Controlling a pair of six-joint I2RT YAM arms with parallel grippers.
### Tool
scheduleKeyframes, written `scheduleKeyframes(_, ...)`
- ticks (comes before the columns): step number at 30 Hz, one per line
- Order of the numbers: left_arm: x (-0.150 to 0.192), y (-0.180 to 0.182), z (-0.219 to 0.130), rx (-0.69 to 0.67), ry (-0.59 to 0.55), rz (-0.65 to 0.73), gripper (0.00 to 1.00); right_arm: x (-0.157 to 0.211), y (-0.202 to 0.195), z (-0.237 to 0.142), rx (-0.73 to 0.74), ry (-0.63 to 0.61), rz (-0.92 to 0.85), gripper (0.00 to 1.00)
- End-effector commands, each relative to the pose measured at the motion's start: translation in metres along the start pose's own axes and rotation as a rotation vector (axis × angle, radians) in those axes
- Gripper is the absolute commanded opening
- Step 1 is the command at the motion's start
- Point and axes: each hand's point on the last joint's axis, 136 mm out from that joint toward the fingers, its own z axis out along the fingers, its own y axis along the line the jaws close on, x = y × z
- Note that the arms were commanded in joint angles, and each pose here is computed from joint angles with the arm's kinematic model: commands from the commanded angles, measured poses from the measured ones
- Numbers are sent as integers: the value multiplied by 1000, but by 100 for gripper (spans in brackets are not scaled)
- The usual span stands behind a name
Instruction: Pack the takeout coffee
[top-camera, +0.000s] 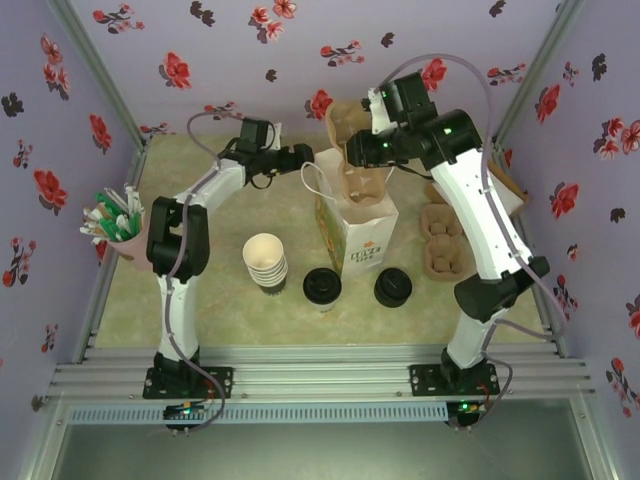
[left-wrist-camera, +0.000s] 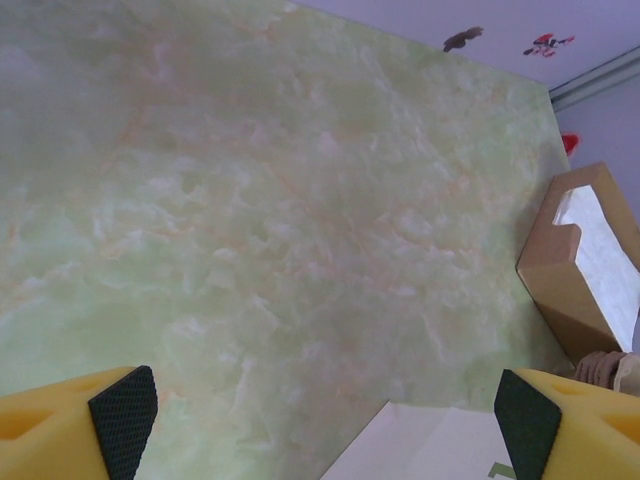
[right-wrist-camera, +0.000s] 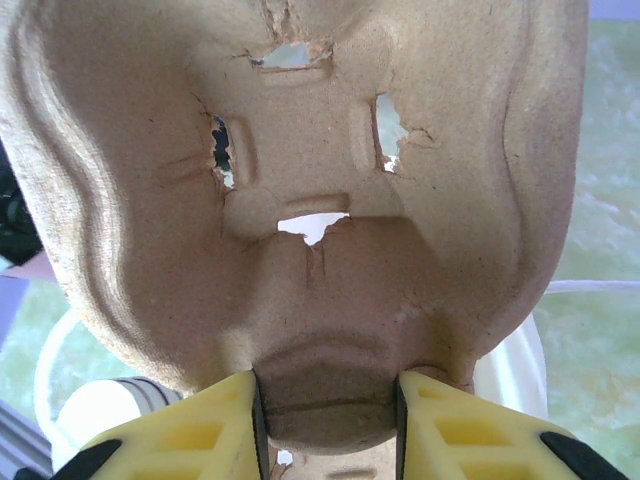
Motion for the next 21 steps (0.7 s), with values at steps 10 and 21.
scheduleKeyframes(10, 0, -12, 8, 49, -2, 50, 91, 40, -11, 18, 125, 151, -20, 34)
scheduleKeyframes(21, 14, -16, 17, 67, 23, 52, 91, 46, -20, 35, 174, 206, -6, 34)
